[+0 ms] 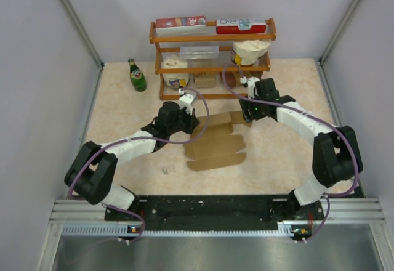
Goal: Fold the paper box
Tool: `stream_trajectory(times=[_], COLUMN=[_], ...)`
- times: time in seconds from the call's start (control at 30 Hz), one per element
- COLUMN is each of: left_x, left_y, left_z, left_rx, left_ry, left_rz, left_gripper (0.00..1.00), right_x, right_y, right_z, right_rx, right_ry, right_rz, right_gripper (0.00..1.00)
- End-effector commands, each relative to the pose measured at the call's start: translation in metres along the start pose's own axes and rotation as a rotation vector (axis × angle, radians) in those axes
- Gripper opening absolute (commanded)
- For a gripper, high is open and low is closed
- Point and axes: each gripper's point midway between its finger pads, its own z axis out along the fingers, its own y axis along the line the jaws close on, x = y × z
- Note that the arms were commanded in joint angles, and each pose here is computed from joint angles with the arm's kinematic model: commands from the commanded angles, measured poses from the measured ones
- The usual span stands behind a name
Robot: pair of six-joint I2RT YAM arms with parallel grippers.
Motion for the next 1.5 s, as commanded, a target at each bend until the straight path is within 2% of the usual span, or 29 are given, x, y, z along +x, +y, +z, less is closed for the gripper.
stream_trajectory(times=[0.0, 0.3, 0.43, 0.5, 0.77, 0.9, 1.47], left_x=[-0.013, -0.015, -0.015, -0.014, -0.016, -0.015, -0.015], left_y=[-0.004, -0.005, -0.005, -0.005, -0.006, -0.005, -0.007], left_z=[0.004, 0.003, 0.002, 0.002, 0.002, 0.002, 0.002], left_rx=[0.016, 0.018, 0.020, 0.019, 0.020, 0.021, 0.026], left_ry=[-0.030, -0.034, -0.036, -0.033, -0.037, -0.035, -0.036], left_rz=[-0.001, -0.001, 0.000, 0.000, 0.001, -0.002, -0.004], left_gripper=[0.00, 0.00, 0.00, 0.00, 0.00, 0.00, 0.00], right_x=[-0.037, -0.024, -0.020, -0.018, -0.012, -0.004, 0.007], right_y=[-0.006, 0.009, 0.016, 0.019, 0.032, 0.033, 0.026], right_z=[-0.001, 0.011, 0.010, 0.008, -0.004, -0.009, -0.012], right_rx=[-0.011, -0.087, -0.117, -0.132, -0.181, -0.182, -0.113], right_ry=[-0.082, -0.043, -0.040, -0.040, -0.046, -0.039, 0.002], right_rz=[-0.068, -0.016, 0.019, 0.037, 0.094, 0.103, 0.117], right_gripper=[0.57, 0.44, 0.29, 0.24, 0.25, 0.31, 0.25])
